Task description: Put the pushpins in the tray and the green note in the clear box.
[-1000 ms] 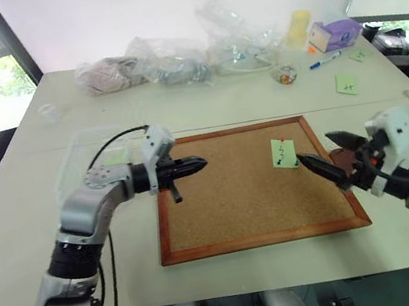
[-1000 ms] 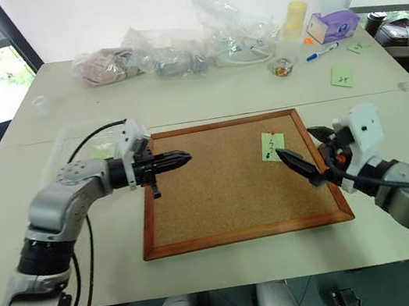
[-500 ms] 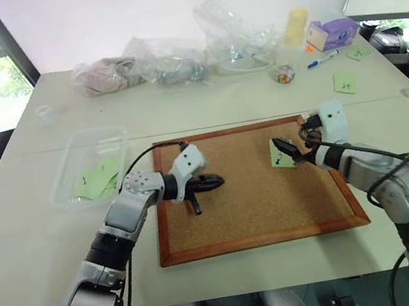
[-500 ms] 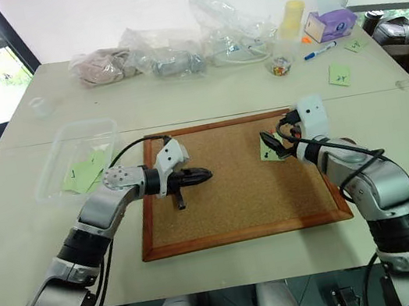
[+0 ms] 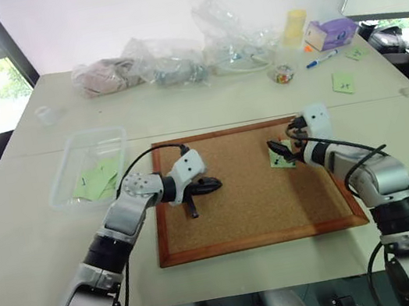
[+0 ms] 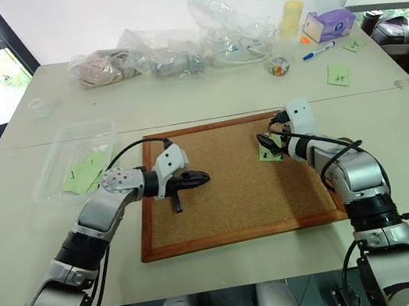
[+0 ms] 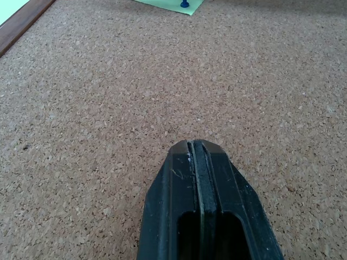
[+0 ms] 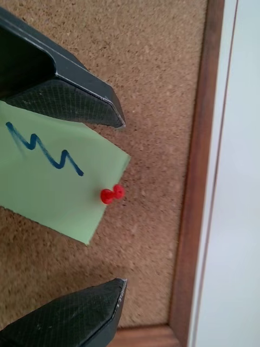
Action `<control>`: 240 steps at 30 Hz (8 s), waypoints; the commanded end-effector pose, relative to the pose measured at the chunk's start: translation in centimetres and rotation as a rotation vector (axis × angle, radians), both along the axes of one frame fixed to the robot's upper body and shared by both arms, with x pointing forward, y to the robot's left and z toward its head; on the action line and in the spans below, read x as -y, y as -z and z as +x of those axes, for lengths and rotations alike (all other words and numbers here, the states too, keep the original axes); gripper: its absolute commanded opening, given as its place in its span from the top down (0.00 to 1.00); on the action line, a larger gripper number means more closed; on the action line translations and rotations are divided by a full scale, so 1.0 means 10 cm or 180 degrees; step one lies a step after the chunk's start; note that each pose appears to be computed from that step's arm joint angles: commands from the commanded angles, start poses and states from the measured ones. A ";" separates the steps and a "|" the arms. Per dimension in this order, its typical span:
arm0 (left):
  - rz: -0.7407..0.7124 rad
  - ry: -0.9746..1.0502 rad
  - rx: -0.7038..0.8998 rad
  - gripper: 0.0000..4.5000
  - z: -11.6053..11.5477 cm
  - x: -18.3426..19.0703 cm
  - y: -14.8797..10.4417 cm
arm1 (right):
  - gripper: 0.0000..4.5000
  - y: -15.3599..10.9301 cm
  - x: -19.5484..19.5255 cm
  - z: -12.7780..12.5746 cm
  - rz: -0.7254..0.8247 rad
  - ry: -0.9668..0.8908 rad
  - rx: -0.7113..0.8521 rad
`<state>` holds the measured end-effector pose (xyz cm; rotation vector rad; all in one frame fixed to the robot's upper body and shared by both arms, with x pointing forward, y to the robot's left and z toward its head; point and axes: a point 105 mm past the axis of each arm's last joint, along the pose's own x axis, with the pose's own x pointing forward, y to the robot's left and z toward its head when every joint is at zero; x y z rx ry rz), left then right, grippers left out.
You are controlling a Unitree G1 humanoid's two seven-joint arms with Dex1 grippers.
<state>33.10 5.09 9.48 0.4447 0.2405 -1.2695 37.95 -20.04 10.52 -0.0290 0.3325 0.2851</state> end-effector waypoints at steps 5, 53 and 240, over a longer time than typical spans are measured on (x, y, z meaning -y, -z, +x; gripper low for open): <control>0.0066 0.0005 -0.0065 1.00 -0.05 -0.01 0.08 | 0.41 -0.12 -0.02 0.10 0.0027 -0.0020 0.0159; 0.0106 0.0048 -0.0104 1.00 -0.06 0.03 0.13 | 0.45 -0.25 0.10 -0.02 0.0053 0.0255 0.0752; 0.0103 0.0248 0.0011 1.00 -0.06 0.19 0.10 | 0.95 0.11 1.12 -0.98 0.0005 0.1668 0.0786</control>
